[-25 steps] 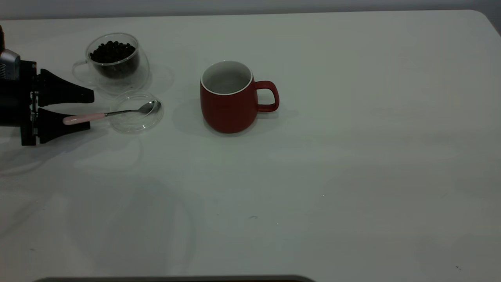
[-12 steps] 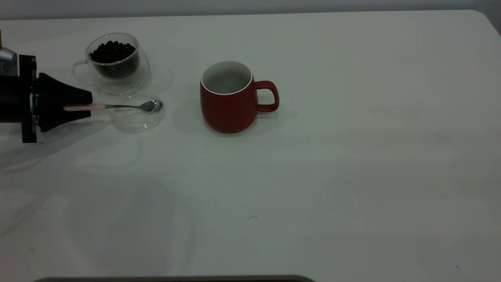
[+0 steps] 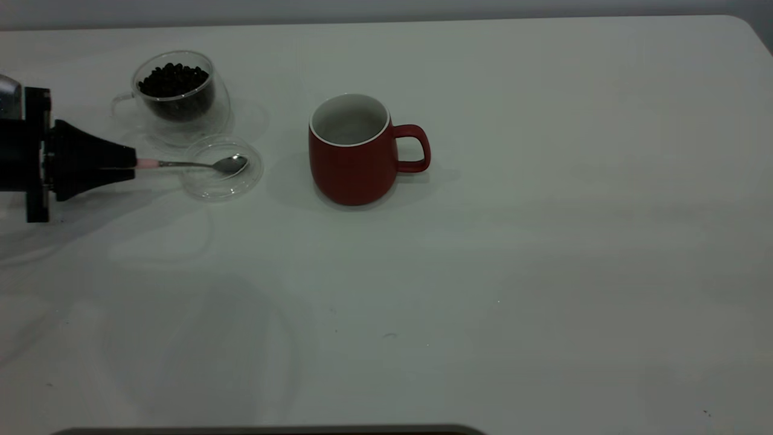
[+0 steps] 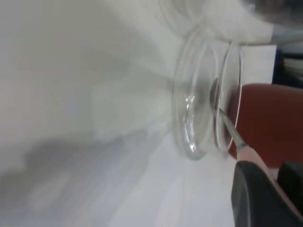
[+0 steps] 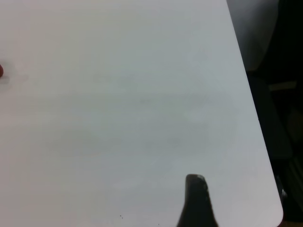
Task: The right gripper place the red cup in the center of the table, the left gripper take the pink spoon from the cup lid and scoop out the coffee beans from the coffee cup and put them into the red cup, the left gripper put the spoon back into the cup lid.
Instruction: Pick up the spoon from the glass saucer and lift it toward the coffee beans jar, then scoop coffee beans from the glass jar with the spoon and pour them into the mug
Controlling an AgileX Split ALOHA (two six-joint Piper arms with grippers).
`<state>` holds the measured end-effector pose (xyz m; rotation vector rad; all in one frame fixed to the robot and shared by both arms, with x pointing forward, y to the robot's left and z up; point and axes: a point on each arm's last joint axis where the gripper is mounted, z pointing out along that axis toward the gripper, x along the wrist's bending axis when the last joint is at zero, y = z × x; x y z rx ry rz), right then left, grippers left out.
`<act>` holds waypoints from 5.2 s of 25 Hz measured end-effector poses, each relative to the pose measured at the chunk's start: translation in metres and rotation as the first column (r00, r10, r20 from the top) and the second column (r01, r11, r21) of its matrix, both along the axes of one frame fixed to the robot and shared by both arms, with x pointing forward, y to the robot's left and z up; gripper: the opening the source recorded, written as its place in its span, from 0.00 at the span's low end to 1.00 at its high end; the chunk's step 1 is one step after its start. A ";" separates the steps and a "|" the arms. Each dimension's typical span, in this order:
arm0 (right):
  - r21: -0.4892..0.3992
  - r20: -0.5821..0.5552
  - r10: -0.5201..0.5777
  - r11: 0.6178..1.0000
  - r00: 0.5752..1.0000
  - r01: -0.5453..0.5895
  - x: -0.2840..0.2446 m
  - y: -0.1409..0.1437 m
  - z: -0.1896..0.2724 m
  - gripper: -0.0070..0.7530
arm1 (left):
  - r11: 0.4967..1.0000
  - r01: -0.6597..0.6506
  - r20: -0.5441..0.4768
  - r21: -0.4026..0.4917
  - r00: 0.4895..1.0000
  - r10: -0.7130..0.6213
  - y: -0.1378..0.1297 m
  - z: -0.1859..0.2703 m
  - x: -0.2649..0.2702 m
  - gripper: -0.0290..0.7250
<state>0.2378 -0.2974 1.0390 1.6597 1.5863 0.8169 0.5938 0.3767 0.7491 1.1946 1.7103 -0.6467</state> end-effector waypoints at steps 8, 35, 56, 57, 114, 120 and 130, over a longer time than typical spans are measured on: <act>0.000 0.000 0.000 1.000 1.000 0.000 0.000 0.000 0.000 0.79 | 0.999 0.036 0.078 0.025 0.996 -0.038 0.036 0.063 -0.004 0.20; 0.000 0.001 0.000 1.000 1.000 0.000 0.000 0.000 0.000 0.79 | 0.908 0.002 0.383 0.418 0.906 -0.178 0.023 0.098 0.061 0.20; 0.000 0.001 0.000 1.000 1.000 0.000 0.000 0.000 0.000 0.79 | 0.959 0.025 0.246 0.282 0.964 -0.098 0.023 0.075 0.061 0.20; 0.000 0.001 0.000 1.000 1.000 0.000 0.000 0.000 0.000 0.79 | 0.963 0.018 0.235 0.269 0.968 -0.084 0.026 0.075 0.060 0.20; -0.001 0.001 0.001 1.000 1.000 -0.001 0.000 0.000 0.000 0.79 | 0.990 -0.096 0.074 -0.100 0.992 0.104 0.050 0.064 0.044 0.20; 0.000 0.001 0.000 1.000 1.000 0.000 0.000 0.000 0.000 0.79 | 0.996 -0.006 0.078 -0.089 0.997 0.013 0.017 0.078 0.054 0.20; 0.000 0.001 0.000 1.000 1.000 0.000 0.000 0.000 0.000 0.79 | 0.982 0.171 0.077 -0.081 0.983 -0.165 -0.053 0.084 0.064 0.20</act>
